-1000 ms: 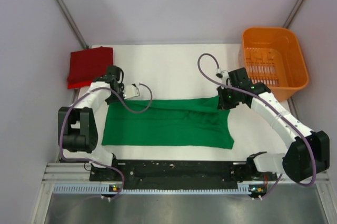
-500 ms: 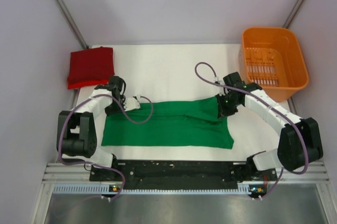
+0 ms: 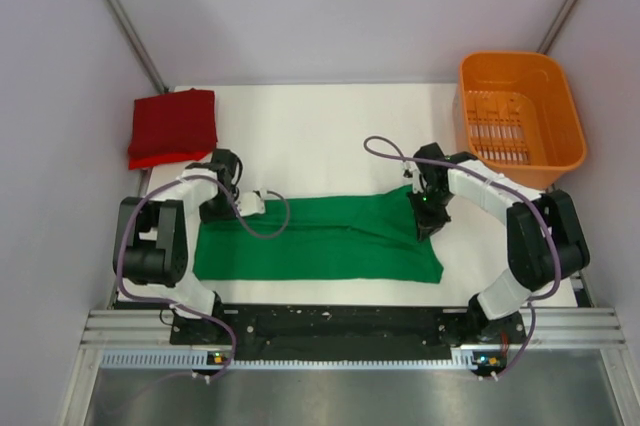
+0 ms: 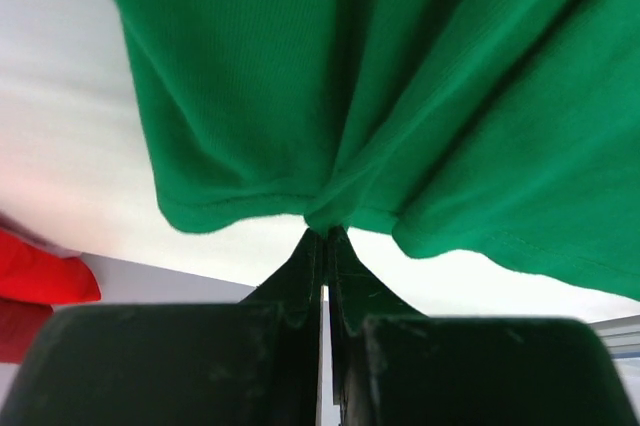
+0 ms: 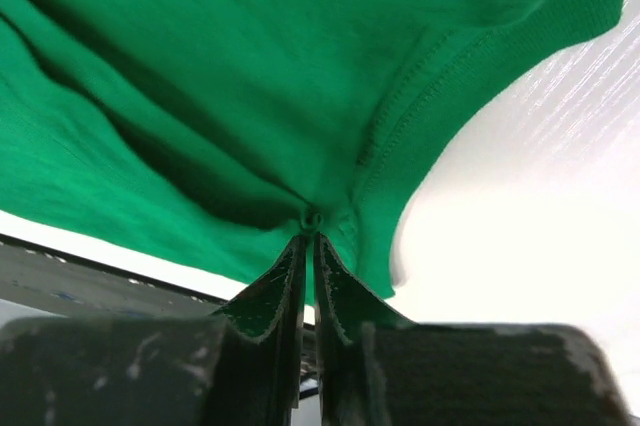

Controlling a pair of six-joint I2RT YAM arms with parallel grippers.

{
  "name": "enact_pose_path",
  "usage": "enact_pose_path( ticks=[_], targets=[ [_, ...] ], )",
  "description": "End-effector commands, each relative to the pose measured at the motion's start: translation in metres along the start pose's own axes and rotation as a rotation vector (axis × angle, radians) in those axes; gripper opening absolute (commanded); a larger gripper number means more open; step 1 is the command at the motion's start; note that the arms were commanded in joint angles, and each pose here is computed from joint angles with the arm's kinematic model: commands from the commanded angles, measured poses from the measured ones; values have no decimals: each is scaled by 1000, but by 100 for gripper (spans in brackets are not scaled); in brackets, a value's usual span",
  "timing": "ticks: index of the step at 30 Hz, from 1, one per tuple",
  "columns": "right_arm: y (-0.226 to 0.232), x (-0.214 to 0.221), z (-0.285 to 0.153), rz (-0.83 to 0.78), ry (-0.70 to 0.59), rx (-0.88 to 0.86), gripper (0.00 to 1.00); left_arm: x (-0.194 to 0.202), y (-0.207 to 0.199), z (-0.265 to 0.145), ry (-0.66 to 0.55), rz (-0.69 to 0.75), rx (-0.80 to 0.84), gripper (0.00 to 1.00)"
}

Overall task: Fold and stack the t-shirts
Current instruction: Fold the other side of the tshirt into a rectangle

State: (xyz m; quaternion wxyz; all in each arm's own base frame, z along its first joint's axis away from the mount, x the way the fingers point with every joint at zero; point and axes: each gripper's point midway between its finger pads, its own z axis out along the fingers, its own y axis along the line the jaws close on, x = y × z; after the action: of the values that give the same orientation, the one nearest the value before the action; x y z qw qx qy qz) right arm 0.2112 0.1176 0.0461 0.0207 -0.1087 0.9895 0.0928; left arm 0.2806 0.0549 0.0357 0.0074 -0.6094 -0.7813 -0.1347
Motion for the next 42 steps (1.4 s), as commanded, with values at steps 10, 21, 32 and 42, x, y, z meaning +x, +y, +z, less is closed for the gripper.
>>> enact_pose_path(
  ticks=[10, 21, 32, 42],
  targets=[
    [23, -43, -53, -164, -216, -62, 47, -5, 7, -51, -81, -25, 45, 58],
    [129, -136, -52, -347, -472, -335, 48, -13, 51, -87, -207, -292, -56, 51],
    [131, -115, 5, -324, -294, -357, 37, -22, 45, -61, -183, -394, -13, 37],
    [170, -41, 17, -397, -137, -487, 25, -45, 48, -70, -210, -344, -42, 37]
  ],
)
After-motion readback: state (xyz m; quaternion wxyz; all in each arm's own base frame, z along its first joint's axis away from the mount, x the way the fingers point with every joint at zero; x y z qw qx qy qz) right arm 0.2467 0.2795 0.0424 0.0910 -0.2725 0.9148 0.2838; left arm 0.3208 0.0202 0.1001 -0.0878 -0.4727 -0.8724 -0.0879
